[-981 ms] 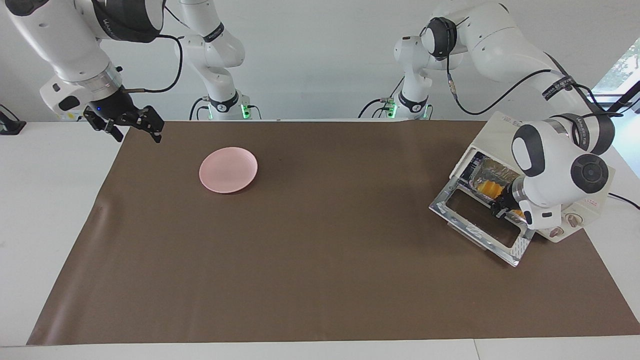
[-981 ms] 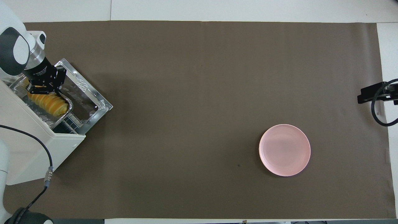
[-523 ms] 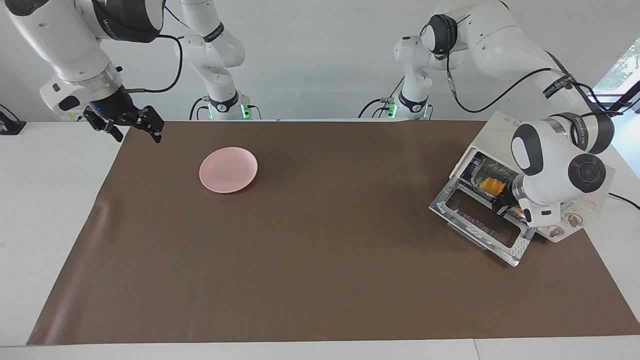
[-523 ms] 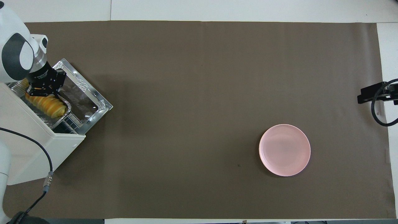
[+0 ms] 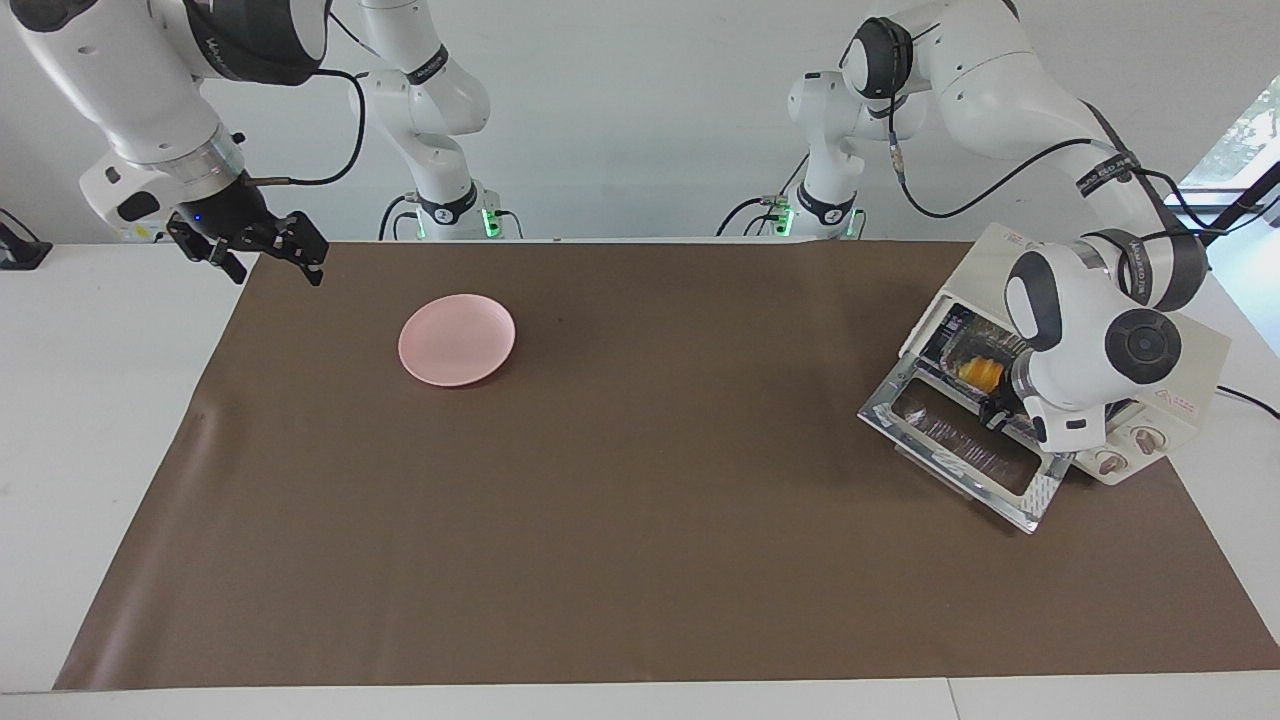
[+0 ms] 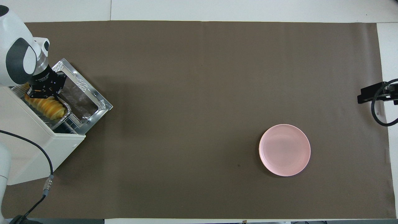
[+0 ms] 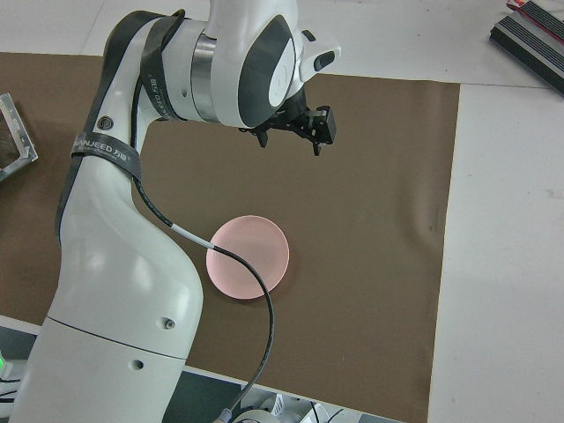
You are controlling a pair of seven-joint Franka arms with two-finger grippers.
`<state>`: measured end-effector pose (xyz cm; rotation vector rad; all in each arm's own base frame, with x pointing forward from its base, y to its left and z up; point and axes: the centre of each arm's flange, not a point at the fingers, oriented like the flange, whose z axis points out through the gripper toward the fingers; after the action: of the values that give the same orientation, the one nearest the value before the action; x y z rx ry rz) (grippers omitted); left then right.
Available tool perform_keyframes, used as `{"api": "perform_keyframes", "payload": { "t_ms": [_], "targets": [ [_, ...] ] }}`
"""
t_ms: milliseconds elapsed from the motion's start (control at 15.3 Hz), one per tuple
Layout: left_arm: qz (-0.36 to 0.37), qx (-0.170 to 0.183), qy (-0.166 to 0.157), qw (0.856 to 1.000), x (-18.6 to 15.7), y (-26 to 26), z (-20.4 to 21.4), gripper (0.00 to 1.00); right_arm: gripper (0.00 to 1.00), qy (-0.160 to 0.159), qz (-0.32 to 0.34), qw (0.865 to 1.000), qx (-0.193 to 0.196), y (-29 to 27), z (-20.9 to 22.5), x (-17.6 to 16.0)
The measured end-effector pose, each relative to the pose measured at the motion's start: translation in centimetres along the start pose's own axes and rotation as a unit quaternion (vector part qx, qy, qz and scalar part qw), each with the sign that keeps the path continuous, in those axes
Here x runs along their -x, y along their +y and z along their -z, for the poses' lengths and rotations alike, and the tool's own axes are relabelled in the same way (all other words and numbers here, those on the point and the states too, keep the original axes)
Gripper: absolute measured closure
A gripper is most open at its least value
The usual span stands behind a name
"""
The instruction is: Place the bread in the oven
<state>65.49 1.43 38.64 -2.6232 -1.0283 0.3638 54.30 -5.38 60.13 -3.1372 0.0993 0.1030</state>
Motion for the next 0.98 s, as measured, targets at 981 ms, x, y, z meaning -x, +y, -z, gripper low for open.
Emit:
{"api": "perform_keyframes", "payload": {
  "t_ms": [981],
  "targets": [
    [-0.024,-0.003,0.001,1.0,0.43,0.17,0.03,0.66,0.0,0.0,0.0,1.0,0.0,0.0,0.0,0.0]
  ]
}}
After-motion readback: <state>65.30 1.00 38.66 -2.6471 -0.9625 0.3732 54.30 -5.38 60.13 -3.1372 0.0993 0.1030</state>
